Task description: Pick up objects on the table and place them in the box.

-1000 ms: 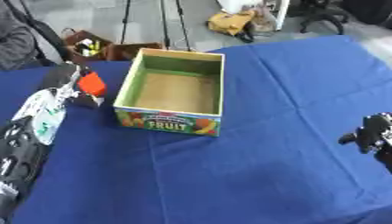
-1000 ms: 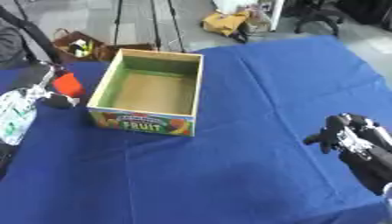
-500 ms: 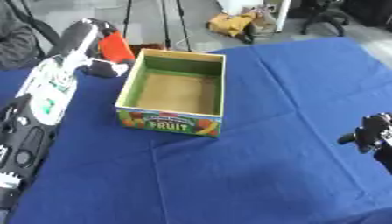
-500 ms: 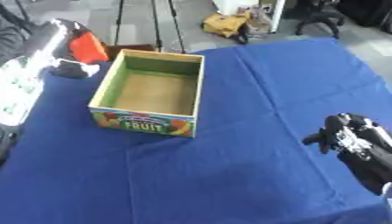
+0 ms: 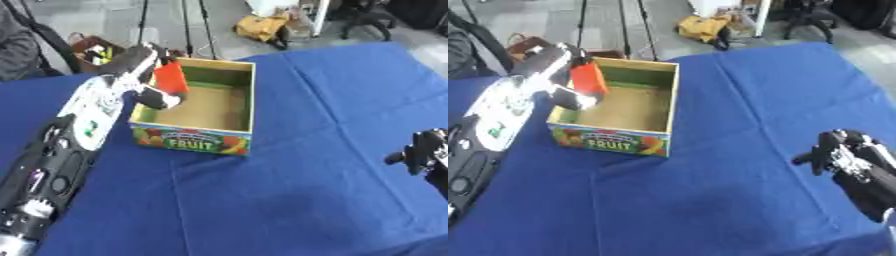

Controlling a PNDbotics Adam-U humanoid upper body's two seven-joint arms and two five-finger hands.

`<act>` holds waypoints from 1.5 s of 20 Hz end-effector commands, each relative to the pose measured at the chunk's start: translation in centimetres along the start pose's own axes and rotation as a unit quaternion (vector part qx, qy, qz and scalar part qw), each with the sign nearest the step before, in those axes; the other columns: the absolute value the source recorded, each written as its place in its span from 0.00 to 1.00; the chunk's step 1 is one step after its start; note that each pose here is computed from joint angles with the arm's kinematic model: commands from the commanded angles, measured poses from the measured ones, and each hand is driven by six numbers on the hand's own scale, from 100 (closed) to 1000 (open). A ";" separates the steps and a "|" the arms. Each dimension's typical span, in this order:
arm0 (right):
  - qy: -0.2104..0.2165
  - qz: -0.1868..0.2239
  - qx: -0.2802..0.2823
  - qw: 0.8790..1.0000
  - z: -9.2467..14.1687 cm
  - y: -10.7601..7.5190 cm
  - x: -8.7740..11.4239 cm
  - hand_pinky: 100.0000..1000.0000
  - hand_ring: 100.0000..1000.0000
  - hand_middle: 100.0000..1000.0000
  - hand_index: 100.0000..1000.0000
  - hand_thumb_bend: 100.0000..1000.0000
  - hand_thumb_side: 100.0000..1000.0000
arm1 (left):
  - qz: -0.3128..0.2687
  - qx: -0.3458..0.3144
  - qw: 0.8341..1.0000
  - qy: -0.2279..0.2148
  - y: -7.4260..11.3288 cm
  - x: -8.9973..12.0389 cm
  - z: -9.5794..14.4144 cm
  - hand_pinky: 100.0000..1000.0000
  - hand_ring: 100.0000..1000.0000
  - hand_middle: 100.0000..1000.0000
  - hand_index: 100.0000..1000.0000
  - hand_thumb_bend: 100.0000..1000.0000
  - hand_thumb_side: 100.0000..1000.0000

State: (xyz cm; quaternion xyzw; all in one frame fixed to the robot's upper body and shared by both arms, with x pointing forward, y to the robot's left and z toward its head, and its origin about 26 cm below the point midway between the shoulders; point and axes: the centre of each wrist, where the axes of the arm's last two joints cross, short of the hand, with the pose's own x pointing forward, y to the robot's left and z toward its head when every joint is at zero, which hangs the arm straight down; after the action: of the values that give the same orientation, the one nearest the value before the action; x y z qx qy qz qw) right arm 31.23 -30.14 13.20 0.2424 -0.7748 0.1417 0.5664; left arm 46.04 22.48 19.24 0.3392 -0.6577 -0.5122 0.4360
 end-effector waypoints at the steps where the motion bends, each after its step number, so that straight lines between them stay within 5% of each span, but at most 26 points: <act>1: -0.007 0.010 0.007 1.000 -0.3 -0.1 0.7 0.55 0.27 0.23 0.31 0.00 0.11 | -0.015 -0.011 1.000 -0.004 0.2 0.3 -0.5 0.12 0.15 0.27 0.51 0.00 0.03; 6: -0.009 0.010 0.008 1.000 -0.3 -0.1 0.8 0.55 0.27 0.23 0.31 0.00 0.11 | -0.019 -0.045 0.999 0.001 -1.2 -0.2 -0.5 0.14 0.17 0.31 0.55 0.00 0.01; 9: -0.009 0.010 0.008 1.000 -0.3 -0.1 0.8 0.55 0.27 0.23 0.31 0.00 0.11 | -0.014 -0.064 0.998 0.001 -1.8 -0.4 -0.4 0.32 0.32 0.41 0.64 0.00 0.00; 11: -0.008 0.010 0.007 1.000 -0.3 -0.1 0.7 0.55 0.27 0.23 0.31 0.00 0.11 | -0.013 -0.070 0.997 0.000 -1.8 -0.4 -0.4 0.32 0.32 0.41 0.64 0.00 0.00; 12: -0.009 0.010 0.008 1.000 -0.4 -0.1 0.8 0.55 0.27 0.23 0.31 0.00 0.11 | -0.013 -0.075 0.997 -0.002 -1.9 -0.4 -0.4 0.49 0.49 0.50 0.70 0.00 0.00; 14: -0.010 0.011 0.008 1.000 -0.4 -0.1 0.8 0.55 0.27 0.23 0.31 0.00 0.11 | -0.005 -0.091 0.996 -0.010 -2.2 -0.5 -0.2 0.56 0.59 0.58 0.74 0.17 0.06; 15: -0.010 0.010 0.008 1.000 -0.4 -0.1 0.8 0.55 0.27 0.23 0.31 0.00 0.11 | -0.001 -0.099 0.995 -0.014 -2.2 -0.5 -0.2 0.58 0.62 0.61 0.76 0.35 0.20; 19: -0.009 0.011 0.007 1.000 -0.3 -0.1 0.8 0.55 0.27 0.23 0.31 0.00 0.11 | 0.007 -0.109 0.994 -0.020 -2.2 -0.6 0.0 0.58 0.62 0.61 0.76 0.35 0.20; 20: -0.009 0.011 0.007 1.000 -0.3 -0.1 0.8 0.55 0.27 0.23 0.31 0.00 0.10 | 0.009 -0.104 0.994 -0.022 -2.0 -0.6 0.0 0.68 0.74 0.71 0.80 1.00 0.62; 24: -0.010 0.010 0.006 1.000 -0.3 -0.1 0.8 0.55 0.27 0.23 0.31 0.00 0.10 | 0.018 -0.059 0.998 -0.021 -1.1 -0.4 0.3 0.81 0.84 0.79 0.83 1.00 0.80; 30: -0.009 0.009 0.006 1.000 -0.3 -0.1 0.7 0.55 0.27 0.23 0.31 0.00 0.10 | 0.019 -0.026 0.999 -0.019 -1.3 -0.4 0.4 0.81 0.84 0.79 0.83 1.00 0.80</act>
State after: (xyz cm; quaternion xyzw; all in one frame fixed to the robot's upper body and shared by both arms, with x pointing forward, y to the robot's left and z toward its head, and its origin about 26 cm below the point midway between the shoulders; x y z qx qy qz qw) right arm 31.32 -30.06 13.34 0.2442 -0.7761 0.1436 0.5634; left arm 45.80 22.32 16.49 0.2933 -0.6468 -0.5380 0.4541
